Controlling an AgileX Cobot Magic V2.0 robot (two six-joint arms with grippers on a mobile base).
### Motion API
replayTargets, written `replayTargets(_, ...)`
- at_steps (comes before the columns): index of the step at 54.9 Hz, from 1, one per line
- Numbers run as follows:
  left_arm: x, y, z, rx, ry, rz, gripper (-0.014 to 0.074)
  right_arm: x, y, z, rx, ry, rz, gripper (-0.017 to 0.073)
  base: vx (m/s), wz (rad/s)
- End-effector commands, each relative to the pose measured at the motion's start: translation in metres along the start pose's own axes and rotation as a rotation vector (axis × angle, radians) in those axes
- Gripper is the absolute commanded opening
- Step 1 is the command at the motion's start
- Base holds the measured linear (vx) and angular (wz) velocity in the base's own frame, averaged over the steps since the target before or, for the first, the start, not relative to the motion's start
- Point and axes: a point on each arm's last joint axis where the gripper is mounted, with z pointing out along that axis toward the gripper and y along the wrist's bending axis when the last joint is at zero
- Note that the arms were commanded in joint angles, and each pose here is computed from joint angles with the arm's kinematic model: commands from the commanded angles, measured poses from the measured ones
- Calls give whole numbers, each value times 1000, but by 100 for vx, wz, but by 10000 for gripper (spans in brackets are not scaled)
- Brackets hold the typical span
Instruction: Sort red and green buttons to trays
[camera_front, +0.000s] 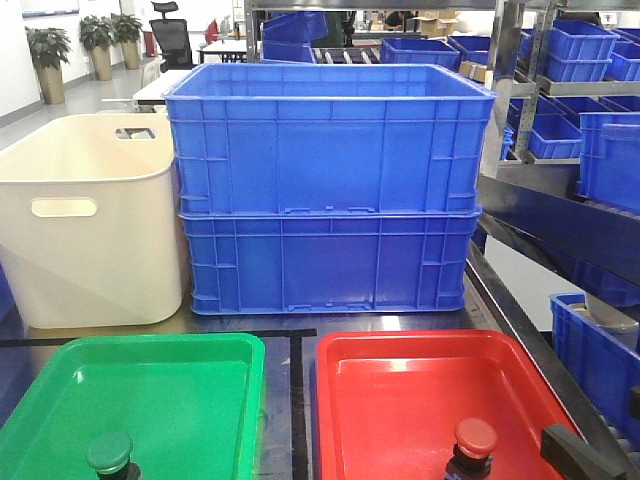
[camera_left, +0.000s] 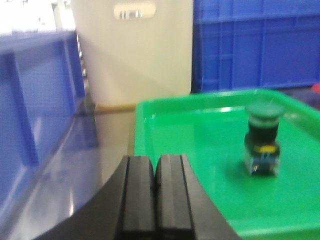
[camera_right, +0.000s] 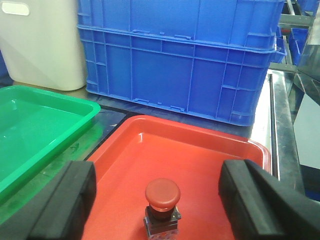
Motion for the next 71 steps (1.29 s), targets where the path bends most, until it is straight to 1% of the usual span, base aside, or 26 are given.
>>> replayTargets(1,-11,1,-2,-20,-103,-12,-7,-17,1,-3,-16,-107,-5,552,0,0)
replayTargets(9,-15,3,-3,-56,-140,-12,-7,-17,1,-3,-16,-106,-4,552,0,0)
replayTargets(14,-15,4,-3,-73,-142,-10,-7,-17,1,-3,-16,-106,-4,552,0,0)
replayTargets(60,-14,4,-3,-72,-137,-10,-7,-16,1,-3,-13,-97,-4,552,0,0)
replayTargets(67,-14,4,-3,-72,-137,-10,-7,-16,-2,-17,8,-99,-27,527,0,0)
replayTargets(71,-14,4,-3,-72,-137,-10,-7,-14,-4,-29,32,-86,-43,494,0,0)
